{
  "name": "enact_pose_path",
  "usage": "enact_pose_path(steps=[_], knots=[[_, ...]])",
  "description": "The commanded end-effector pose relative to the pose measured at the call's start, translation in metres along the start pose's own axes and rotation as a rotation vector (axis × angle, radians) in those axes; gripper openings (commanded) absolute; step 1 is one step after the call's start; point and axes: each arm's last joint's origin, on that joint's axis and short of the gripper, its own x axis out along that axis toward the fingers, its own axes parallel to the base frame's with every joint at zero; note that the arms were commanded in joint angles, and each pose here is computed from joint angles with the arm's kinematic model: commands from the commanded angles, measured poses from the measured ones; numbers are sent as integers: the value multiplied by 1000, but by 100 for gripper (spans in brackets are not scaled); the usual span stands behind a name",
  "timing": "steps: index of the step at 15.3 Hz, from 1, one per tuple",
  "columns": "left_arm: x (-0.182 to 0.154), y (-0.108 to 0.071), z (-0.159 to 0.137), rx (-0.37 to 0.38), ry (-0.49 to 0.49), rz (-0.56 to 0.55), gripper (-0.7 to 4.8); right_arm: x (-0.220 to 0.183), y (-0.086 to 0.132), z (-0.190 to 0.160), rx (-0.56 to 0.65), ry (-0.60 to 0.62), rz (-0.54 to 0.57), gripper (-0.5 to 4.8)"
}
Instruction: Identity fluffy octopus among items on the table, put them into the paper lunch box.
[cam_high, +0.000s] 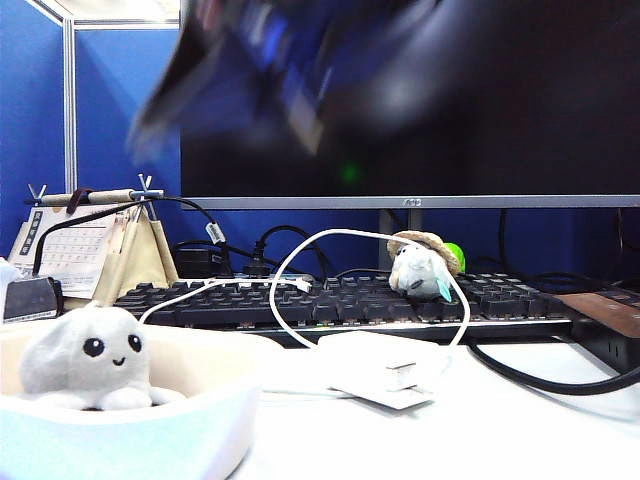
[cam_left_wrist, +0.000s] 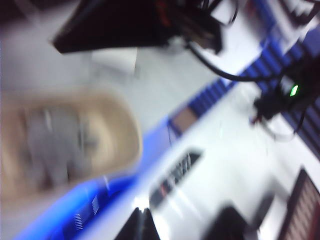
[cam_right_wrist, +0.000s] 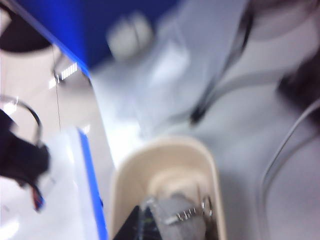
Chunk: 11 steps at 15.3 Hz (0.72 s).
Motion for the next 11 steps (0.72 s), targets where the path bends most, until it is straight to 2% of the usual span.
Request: enact_pose_path(steps=[1, 2, 4, 6, 8, 9, 11], knots=[[-3, -5, 24, 165, -228, -27, -4, -55, 25, 22, -65, -156, 9, -6], [-5, -7, 32, 212, -305, -26, -5, -81, 40, 26, -97, -218, 15, -6], [-9, -9, 41, 302, -398, -6, -5, -113, 57, 27, -133, -288, 23, -6], [-13, -11, 50, 399, -511, 82, -5, -150, 76, 22, -164, -356, 19, -6], [-18, -11, 57, 478, -596, 199, -5, -175, 85, 13, -166, -400, -88, -6], [-22, -12, 62, 550, -658, 297, -5, -201, 92, -2, -206, -422, -253, -6], [-28, -14, 63, 606, -704, 369, -5, -225, 98, -17, -222, -442, -392, -6]])
